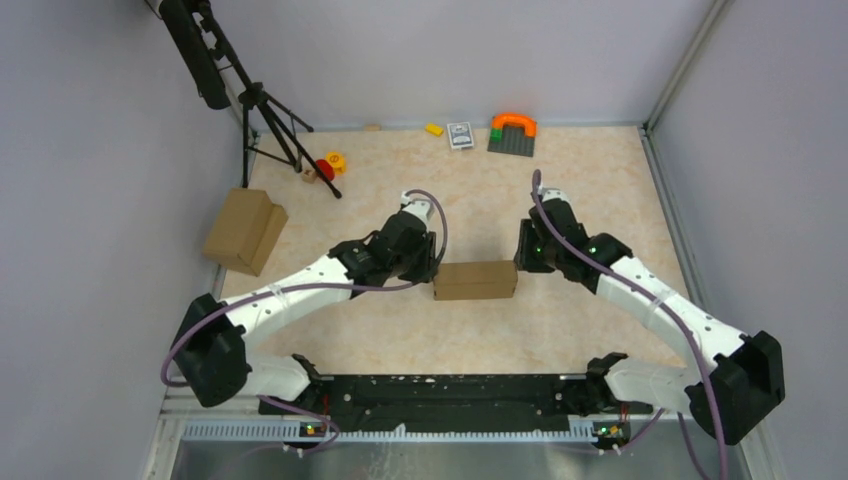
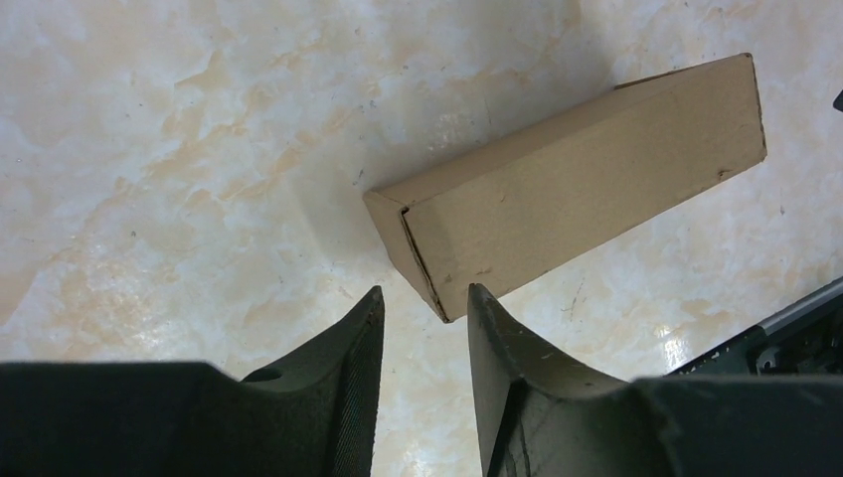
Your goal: Fold the paper box
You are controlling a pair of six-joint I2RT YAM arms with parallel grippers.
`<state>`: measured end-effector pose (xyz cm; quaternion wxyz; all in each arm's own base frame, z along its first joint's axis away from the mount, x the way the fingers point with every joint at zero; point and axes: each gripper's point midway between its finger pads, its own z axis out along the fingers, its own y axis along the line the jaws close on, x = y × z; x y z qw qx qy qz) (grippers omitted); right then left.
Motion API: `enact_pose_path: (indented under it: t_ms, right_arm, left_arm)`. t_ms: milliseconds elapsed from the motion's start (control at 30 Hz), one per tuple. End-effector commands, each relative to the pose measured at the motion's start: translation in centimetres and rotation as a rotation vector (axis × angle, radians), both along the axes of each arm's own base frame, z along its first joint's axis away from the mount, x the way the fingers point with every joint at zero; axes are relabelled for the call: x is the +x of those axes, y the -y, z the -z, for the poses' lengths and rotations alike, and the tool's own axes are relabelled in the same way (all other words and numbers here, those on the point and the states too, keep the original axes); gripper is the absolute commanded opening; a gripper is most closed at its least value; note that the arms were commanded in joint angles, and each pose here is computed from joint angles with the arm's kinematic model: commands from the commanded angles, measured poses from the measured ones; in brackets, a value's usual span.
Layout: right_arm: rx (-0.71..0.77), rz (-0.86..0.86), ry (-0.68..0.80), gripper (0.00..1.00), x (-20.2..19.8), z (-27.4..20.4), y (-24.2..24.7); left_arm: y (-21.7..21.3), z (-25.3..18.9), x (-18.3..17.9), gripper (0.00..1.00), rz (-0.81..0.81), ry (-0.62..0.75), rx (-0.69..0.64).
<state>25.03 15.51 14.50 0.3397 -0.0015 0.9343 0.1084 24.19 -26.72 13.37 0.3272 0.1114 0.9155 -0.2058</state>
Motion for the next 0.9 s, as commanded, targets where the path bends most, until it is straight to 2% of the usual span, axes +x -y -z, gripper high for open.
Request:
enact_pose_path:
  t_ms: [0, 167, 367, 533, 633, 867]
  right_arm:
    - [0.079, -0.053, -0.009, 0.3, 0.2, 0.4, -1.5]
    - [0.068, -0.058, -0.056, 0.3, -0.6, 3.0, -1.2]
    - [0.052, -0.057, -0.098, 0.26, -2.1, 4.9, -0.4]
    - [0.083, -0.061, -0.118, 0.25, -4.4, 5.7, 0.4]
    - [0.174, -0.066, -0.126, 0.24, -5.8, 5.4, -0.3]
    - [0.282, 0.057, -0.234, 0.27, -8.9, 7.4, 0.1]
  left_arm:
    - [0.7, -0.2, 0.6, 0.38, -0.004, -0.007, -0.019]
    - [1.1, 1.4, 0.1, 0.29, 0.009, -0.049, -0.025]
    - [1.4, 2.4, -0.7, 0.23, 0.038, -0.092, -0.029]
    - [2.1, 3.2, -3.1, 0.23, 0.113, -0.146, -0.093]
    - [1.9, 3.5, -4.7, 0.23, 0.137, -0.162, -0.103]
    - [2.0, 5.6, -8.6, 0.27, 0.18, -0.233, -0.087]
